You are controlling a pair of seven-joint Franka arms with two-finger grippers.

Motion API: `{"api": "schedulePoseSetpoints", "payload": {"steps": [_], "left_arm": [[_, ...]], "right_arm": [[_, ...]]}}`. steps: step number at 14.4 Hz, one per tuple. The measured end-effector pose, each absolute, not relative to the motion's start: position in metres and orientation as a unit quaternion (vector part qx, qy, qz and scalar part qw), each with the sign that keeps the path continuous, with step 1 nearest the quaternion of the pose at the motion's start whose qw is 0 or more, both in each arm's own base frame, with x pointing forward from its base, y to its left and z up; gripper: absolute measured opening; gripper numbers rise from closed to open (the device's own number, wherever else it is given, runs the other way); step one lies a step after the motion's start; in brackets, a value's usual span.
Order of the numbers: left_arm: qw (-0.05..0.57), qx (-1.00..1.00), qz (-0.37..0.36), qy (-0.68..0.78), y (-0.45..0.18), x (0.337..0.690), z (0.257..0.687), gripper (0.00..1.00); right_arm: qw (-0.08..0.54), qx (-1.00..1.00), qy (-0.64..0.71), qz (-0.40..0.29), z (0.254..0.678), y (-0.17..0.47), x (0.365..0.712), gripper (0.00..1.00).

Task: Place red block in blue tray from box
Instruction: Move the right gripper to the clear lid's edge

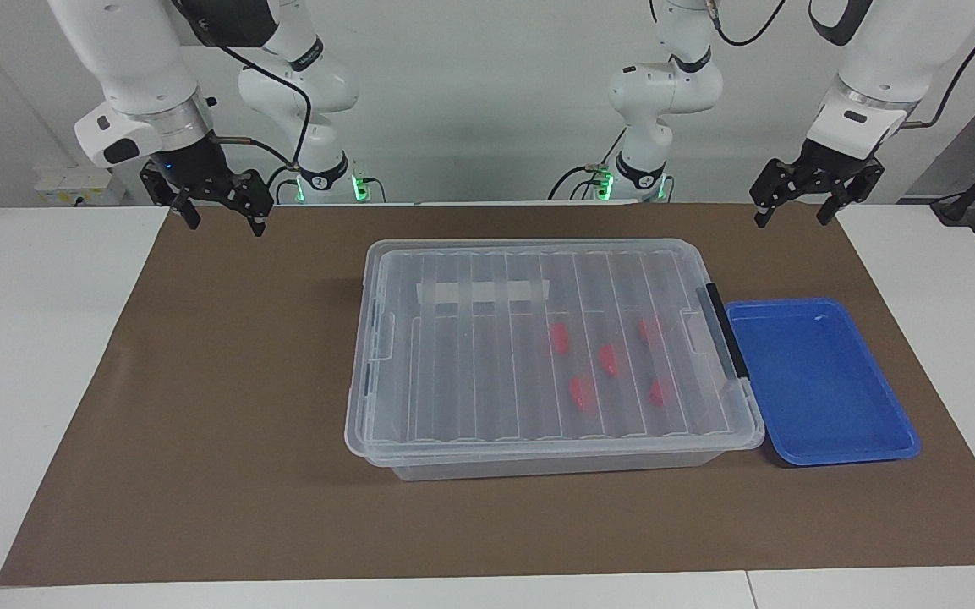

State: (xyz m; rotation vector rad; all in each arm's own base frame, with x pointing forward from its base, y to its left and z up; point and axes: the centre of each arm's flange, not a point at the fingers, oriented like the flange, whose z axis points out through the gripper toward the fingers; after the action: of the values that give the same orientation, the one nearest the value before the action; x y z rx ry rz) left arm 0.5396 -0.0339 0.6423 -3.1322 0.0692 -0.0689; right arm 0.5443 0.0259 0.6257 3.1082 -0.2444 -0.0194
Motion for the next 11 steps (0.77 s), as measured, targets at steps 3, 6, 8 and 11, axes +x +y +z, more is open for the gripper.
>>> {"api": "schedulePoseSetpoints", "payload": {"steps": [3, 6, 8, 11], "left_arm": [[0.004, -1.0, -0.022, 0.022, -0.0339, 0.5396, 0.6423, 1.0], [0.004, -1.0, -0.022, 0.022, -0.0339, 0.5396, 0.6422, 1.0], [0.004, -1.0, -0.022, 0.022, -0.0338, 0.5396, 0.6422, 1.0], [0.004, -1.0, -0.022, 0.022, -0.0338, 0.5396, 0.6422, 1.0]], "right_arm": [[0.012, 0.997, -0.078, -0.006, 0.6255, 0.0259, 0.5443, 1.0], [0.012, 0.997, -0.078, -0.007, 0.6253, 0.026, 0.5442, 1.0], [0.011, 0.997, -0.078, -0.007, 0.6253, 0.0263, 0.5442, 1.0], [0.011, 0.997, -0.072, -0.002, 0.6256, 0.0331, 0.5449, 0.99]]}}
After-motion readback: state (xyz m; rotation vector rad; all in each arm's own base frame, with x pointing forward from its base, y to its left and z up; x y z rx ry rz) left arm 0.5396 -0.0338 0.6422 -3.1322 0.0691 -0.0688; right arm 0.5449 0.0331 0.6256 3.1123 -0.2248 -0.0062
